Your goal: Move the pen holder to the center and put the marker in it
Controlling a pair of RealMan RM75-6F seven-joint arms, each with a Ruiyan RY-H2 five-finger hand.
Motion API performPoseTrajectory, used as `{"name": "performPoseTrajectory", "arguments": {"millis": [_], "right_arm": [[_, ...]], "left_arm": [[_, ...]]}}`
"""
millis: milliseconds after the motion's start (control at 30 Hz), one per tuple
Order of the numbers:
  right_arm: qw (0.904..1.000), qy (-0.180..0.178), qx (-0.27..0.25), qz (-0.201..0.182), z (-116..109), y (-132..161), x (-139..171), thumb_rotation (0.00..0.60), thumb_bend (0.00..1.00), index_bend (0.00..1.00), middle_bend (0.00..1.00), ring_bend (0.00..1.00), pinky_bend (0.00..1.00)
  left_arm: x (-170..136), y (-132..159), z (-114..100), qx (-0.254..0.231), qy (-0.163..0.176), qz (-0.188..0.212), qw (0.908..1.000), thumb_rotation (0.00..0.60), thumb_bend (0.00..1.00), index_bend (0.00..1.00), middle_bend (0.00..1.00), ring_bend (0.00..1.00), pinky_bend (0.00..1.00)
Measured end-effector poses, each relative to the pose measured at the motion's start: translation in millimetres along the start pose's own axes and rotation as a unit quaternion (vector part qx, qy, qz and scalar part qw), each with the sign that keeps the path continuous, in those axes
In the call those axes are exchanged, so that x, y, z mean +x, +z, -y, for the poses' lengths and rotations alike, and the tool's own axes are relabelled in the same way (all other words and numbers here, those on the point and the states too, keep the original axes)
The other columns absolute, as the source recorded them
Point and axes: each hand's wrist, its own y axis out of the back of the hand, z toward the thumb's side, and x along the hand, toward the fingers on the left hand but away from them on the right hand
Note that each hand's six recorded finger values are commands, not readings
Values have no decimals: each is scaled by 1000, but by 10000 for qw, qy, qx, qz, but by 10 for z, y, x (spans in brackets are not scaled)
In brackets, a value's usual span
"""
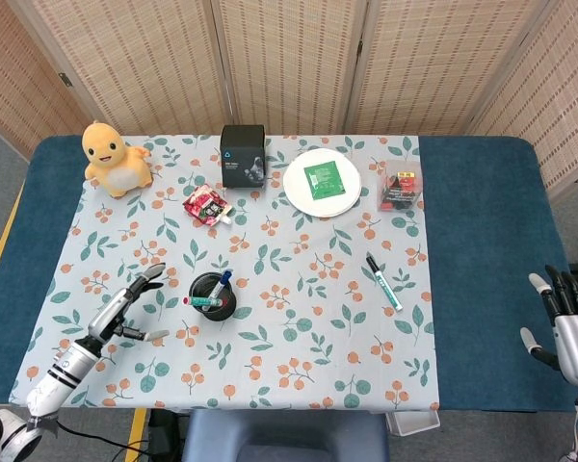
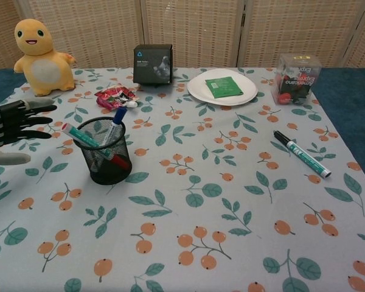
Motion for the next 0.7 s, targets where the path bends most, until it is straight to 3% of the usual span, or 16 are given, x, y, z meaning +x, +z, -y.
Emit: {"name": "performPoseTrajectory", "arguments": {"millis": [400, 700], "right_arm": [[9999, -69, 16, 95, -21, -40, 12, 600, 321, 92, 0, 0, 0], [9999, -103, -22, 120, -48, -61, 19, 600, 324, 92, 0, 0, 0]], "left_arm": [[286, -159, 67, -211, -119, -81, 9997, 600, 126, 0, 0, 0, 158], [508, -171, 314, -364, -410, -24, 9985, 600, 126, 0, 0, 0, 157]]}}
